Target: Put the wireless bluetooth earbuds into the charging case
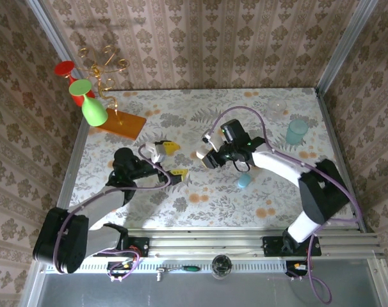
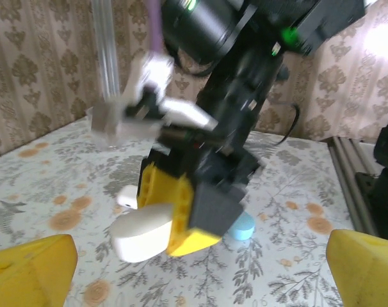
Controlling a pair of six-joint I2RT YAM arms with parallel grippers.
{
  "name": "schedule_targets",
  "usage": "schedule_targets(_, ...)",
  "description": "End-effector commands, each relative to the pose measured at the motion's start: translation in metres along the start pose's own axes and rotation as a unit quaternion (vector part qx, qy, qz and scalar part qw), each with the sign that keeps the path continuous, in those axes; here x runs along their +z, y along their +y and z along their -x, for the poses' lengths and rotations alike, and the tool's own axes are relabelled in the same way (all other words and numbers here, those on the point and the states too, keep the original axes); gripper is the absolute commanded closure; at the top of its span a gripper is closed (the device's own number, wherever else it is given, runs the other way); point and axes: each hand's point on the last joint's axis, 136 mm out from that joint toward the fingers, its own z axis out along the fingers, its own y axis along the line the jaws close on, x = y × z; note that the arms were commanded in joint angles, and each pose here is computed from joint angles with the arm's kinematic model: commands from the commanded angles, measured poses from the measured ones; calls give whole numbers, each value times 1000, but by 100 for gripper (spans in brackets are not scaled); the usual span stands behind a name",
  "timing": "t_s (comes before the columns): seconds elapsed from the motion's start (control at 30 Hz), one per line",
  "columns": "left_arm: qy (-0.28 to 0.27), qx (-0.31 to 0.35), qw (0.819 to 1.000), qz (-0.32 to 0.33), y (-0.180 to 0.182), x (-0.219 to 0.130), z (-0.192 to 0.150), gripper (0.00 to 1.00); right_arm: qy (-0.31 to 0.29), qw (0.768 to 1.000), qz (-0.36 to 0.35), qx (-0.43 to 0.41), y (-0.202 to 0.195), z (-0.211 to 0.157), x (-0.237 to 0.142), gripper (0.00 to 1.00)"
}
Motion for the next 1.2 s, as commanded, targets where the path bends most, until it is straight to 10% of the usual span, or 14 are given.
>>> schedule_targets(0.0, 36, 24, 999, 33, 6, -6, -13, 0, -22, 988, -96, 123, -45, 6, 22, 65)
schedule_targets(0.27, 46, 31, 996, 69, 11, -13, -18, 0, 3, 964, -199, 176, -94, -15, 59, 62)
schedule_targets(0.57, 64, -26, 978, 198, 51, -28, -30, 0, -40, 936, -276, 216, -114, -11, 22, 26)
schedule_targets(0.87, 74, -30, 976, 202, 57, -26, -33, 0, -86, 815, -442, 365, -150, -69, -70, 24)
schedule_targets(1.17, 77, -31, 978, 193, 58, -21, -36, 0, -38, 808, -416, 415, -155, -98, -54, 23)
